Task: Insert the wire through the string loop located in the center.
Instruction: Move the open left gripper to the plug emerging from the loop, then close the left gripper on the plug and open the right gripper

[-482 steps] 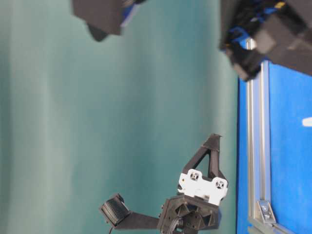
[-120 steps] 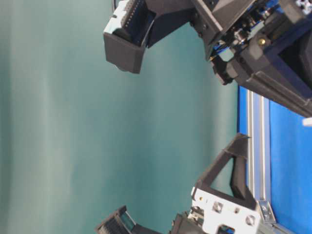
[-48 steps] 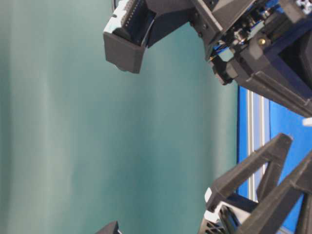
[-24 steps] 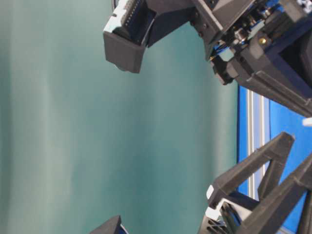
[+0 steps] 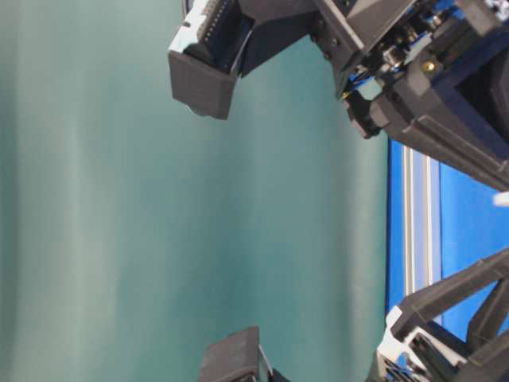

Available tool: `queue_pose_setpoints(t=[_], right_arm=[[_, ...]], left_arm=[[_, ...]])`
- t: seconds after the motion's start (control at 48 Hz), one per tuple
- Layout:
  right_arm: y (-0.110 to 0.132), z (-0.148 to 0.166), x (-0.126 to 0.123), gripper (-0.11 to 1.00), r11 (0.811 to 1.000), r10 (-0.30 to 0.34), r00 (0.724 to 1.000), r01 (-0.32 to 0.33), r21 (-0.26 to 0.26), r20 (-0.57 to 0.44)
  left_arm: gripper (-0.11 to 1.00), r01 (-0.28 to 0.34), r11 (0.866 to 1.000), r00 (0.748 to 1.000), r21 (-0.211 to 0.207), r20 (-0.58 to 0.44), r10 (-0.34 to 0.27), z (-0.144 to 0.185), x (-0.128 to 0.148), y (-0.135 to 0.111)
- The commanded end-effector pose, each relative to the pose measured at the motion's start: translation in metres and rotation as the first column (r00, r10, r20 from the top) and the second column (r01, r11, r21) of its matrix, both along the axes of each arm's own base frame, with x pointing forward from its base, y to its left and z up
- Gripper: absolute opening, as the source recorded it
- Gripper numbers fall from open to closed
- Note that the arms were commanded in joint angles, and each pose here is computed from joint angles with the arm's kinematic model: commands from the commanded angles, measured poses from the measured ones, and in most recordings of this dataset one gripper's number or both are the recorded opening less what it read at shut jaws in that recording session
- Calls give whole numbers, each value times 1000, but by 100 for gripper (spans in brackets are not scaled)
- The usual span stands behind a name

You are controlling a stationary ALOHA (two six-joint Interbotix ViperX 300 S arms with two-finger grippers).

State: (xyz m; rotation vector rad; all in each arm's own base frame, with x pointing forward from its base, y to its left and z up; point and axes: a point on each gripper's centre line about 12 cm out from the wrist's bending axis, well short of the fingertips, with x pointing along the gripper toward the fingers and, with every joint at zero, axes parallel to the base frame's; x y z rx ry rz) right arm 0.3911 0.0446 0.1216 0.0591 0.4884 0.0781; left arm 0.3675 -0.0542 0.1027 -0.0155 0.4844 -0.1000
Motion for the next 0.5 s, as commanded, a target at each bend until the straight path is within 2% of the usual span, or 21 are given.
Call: queue_pose_setpoints(t=[0.0,0.479], right_arm=[[2,9,3,-3,1000,6,1000,-6,0,29],[1,9,3,-3,1000,5,1000,-5,0,28]], left_arm=[[88,-6,1000,999,-6,36,6,11,7,1],[88,-5,1000,999,-8,41,5,12,8,0]])
